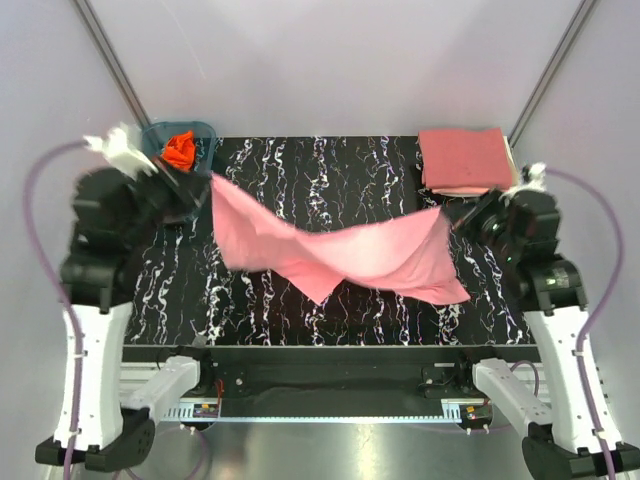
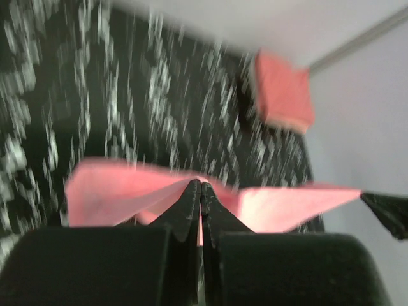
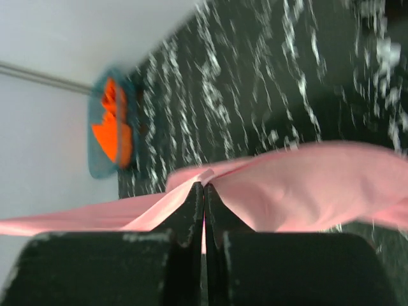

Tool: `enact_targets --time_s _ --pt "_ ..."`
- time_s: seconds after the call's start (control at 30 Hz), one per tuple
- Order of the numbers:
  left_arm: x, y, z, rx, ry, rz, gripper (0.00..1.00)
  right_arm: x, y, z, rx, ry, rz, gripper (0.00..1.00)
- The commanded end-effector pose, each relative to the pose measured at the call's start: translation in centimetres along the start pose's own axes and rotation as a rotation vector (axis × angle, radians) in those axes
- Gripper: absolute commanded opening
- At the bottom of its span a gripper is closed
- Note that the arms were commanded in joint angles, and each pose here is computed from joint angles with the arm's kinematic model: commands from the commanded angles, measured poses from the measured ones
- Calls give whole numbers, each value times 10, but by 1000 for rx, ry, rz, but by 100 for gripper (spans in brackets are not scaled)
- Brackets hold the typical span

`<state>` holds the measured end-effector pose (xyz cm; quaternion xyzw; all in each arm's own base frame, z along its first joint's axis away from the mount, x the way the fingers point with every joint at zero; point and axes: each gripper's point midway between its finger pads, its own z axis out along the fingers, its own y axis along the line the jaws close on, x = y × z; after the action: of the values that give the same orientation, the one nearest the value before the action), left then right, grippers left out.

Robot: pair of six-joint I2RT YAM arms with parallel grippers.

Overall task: Fold and stack the t-shirts
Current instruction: Flatten the tshirt out

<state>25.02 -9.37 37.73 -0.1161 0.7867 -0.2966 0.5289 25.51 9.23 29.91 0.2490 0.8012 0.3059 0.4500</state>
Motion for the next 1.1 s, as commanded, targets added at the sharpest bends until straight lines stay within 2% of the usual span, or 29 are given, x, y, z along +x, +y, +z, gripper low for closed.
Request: enact_targets --time_s 0.0,0.07,0.1,0.17,0.2,0.33,0.4,0.5,0.57,0.67,0.73,0.83,0.93,1.03,1.07 --pt "-127 -72 -70 74 -394 123 0 -90 73 -42 -129 -294 -122 0" --pt "-156 -91 -87 94 -467 114 0 -110 95 -63 -170 -356 -142 0" --pt "-175 -113 -119 146 -550 118 0 -124 115 -88 -219 -410 -154 0" --pt "-186 -129 -146 197 -610 93 0 -133 130 -116 -258 -461 -172 0" --pt "-190 -140 -168 239 -651 84 0 -137 140 -145 -301 -506 -181 0" --pt "-170 -167 -238 418 -700 5 0 -131 151 -226 -414 -612 -174 0" --pt "-162 -171 -259 469 -719 -22 0 -122 151 -268 -467 -652 -156 0" --pt "-150 -184 -312 577 -782 -37 0 -110 150 -305 -525 -672 -124 0" --pt "-145 -193 -342 638 -820 -25 0 -107 151 -315 -551 -676 -105 0" --pt "-146 -199 -352 668 -839 -5 0 -108 151 -314 -547 -674 -92 0" --pt "-151 -197 -345 642 -850 22 0 -117 147 -302 -502 -688 -65 0" --pt "-165 -186 -304 547 -828 46 0 -133 140 -274 -422 -712 -61 0" --pt "-178 -168 -236 432 -763 80 0 -148 134 -234 -339 -717 -81 0" --pt "-173 -150 -156 381 -659 135 0 -152 114 -173 -223 -672 -101 0" --pt "-167 -138 -120 368 -622 147 0 -147 100 -140 -177 -638 -102 0"
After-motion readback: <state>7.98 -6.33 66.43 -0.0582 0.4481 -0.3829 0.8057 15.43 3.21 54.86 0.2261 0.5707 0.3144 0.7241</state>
